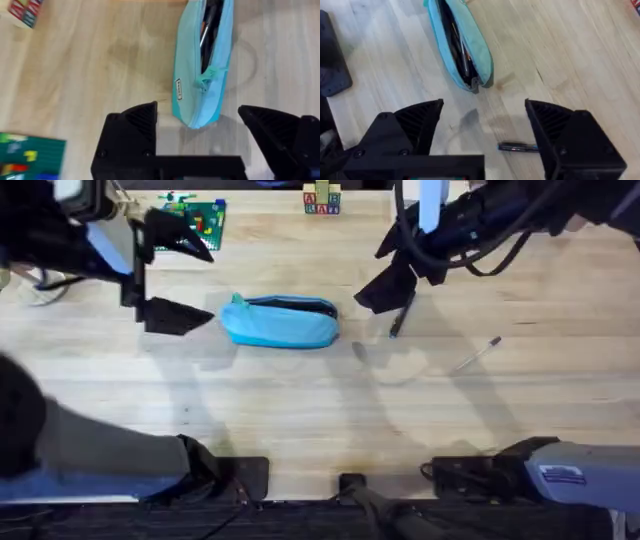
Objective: Unzip the bag, pick up the pens from the table one at a time and place them inside, then zip the bag closed.
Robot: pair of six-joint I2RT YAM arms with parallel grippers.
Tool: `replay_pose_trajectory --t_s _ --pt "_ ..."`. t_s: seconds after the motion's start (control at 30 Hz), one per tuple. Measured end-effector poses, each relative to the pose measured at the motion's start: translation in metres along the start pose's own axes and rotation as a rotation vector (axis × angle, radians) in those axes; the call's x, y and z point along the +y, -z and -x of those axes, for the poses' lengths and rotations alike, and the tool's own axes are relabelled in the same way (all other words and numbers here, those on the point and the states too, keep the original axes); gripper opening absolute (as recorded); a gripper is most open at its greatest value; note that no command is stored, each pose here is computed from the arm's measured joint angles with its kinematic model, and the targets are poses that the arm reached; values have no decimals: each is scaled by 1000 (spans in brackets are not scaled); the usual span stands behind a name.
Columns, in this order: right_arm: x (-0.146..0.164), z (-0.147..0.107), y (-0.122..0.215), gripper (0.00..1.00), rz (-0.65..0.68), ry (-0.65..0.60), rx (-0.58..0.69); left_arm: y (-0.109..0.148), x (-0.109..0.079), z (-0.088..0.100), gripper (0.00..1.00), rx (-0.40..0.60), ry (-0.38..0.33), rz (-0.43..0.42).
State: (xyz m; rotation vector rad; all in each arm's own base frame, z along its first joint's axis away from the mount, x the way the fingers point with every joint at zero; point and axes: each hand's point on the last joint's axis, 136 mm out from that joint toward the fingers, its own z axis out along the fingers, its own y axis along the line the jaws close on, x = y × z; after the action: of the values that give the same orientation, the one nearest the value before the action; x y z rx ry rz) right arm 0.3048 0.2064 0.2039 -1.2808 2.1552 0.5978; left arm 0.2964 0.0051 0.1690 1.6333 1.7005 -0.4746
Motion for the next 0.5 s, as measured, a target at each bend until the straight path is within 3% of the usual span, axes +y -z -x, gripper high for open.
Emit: replay_pose_trajectory --t_s 0.1,0.2,0.33,0.5 --pt "0 0 0 996 0 0 0 14 -2 17 996 35 -21 47" --pt "0 0 0 996 0 0 0 25 -5 29 996 57 18 87" --pt "0 0 0 996 0 0 0 34 -8 41 995 73 121 132" --pt "0 0 0 996 0 0 0 42 -12 47 995 92 312 173"
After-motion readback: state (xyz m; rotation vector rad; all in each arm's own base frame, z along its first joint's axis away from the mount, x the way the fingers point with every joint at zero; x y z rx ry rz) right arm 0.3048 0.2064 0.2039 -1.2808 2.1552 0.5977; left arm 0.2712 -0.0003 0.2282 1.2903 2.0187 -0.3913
